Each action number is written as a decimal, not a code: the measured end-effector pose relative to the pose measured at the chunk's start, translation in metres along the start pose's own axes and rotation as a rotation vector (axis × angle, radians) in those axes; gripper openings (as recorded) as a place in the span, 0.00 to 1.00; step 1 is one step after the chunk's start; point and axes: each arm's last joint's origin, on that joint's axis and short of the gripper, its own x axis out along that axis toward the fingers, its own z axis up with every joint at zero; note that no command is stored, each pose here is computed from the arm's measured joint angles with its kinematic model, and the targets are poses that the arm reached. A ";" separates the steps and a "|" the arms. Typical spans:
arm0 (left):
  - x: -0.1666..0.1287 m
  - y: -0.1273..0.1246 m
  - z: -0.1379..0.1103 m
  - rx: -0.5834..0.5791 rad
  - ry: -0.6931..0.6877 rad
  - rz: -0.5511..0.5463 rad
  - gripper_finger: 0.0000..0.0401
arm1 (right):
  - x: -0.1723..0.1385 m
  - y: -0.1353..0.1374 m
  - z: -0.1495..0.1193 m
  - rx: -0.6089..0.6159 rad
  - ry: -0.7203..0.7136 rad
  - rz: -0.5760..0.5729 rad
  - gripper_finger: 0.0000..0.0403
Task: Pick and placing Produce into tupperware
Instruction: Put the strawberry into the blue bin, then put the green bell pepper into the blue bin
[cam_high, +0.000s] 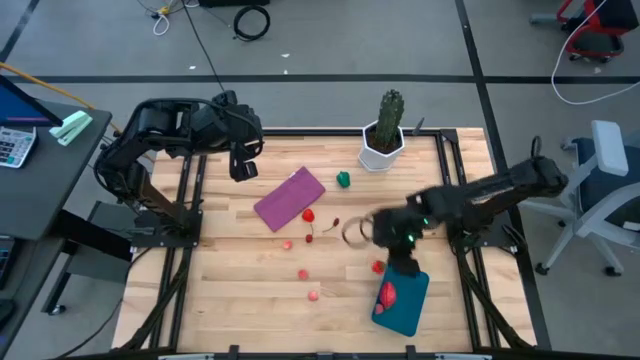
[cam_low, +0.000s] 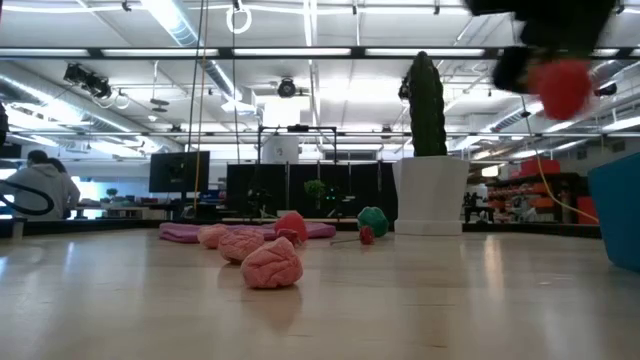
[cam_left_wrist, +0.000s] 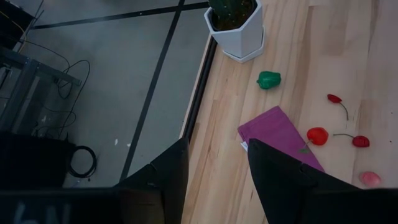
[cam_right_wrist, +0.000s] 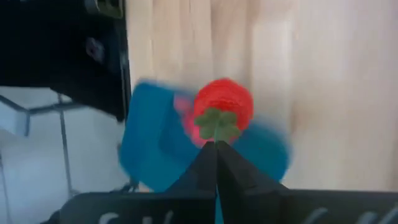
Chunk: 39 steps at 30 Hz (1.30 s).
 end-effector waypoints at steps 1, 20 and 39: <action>0.000 0.000 0.000 0.000 0.000 0.000 0.43 | 0.004 0.007 -0.007 0.025 0.030 -0.016 0.00; 0.000 0.000 0.000 -0.053 0.000 0.000 0.43 | 0.084 0.034 -0.043 0.253 0.324 -0.301 0.00; 0.000 0.000 0.000 -0.057 0.000 0.000 0.43 | 0.090 0.020 -0.032 0.273 0.321 -0.339 0.21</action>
